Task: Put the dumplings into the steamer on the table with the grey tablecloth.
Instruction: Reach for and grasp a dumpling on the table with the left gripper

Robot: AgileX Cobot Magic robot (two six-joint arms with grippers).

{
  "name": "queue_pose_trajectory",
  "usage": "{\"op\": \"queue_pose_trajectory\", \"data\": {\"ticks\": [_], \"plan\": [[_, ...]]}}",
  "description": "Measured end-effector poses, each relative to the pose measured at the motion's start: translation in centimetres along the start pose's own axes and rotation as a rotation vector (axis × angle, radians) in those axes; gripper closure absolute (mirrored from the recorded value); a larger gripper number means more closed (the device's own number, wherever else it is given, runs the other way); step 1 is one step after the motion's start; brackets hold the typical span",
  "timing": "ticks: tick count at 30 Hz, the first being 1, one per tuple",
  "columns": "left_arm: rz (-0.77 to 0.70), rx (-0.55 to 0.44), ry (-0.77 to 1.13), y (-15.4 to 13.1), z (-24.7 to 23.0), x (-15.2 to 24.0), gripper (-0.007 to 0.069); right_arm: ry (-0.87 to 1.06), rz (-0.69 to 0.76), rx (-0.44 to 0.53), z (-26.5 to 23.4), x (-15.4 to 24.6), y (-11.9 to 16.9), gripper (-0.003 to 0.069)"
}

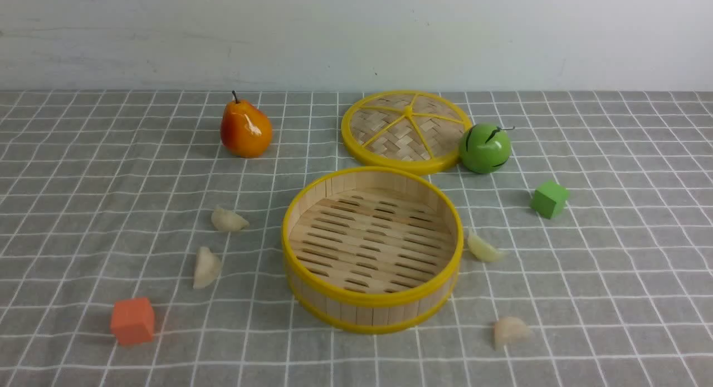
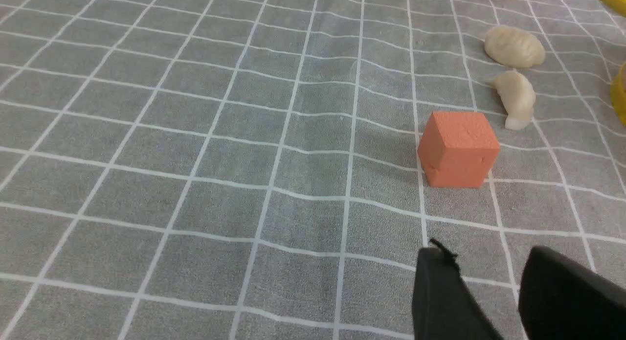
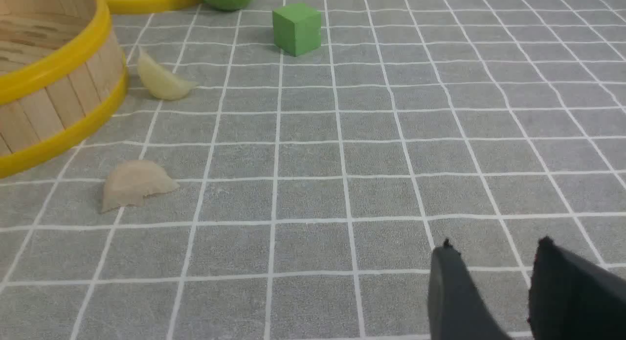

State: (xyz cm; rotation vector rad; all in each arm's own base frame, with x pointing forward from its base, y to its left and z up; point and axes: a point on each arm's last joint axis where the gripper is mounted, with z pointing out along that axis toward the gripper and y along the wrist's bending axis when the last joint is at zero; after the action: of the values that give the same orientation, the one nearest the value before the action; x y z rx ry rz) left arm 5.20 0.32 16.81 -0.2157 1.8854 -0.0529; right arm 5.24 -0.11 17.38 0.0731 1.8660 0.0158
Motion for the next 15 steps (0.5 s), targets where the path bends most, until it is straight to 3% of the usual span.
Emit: {"op": "queue_pose_trajectory", "data": {"ticks": [15], "plan": [[0.003, 0.010, 0.001, -0.05, 0.00, 0.01, 0.0388, 0.000, 0.000, 0.000, 0.00, 0.00, 0.00, 0.0419]]}}
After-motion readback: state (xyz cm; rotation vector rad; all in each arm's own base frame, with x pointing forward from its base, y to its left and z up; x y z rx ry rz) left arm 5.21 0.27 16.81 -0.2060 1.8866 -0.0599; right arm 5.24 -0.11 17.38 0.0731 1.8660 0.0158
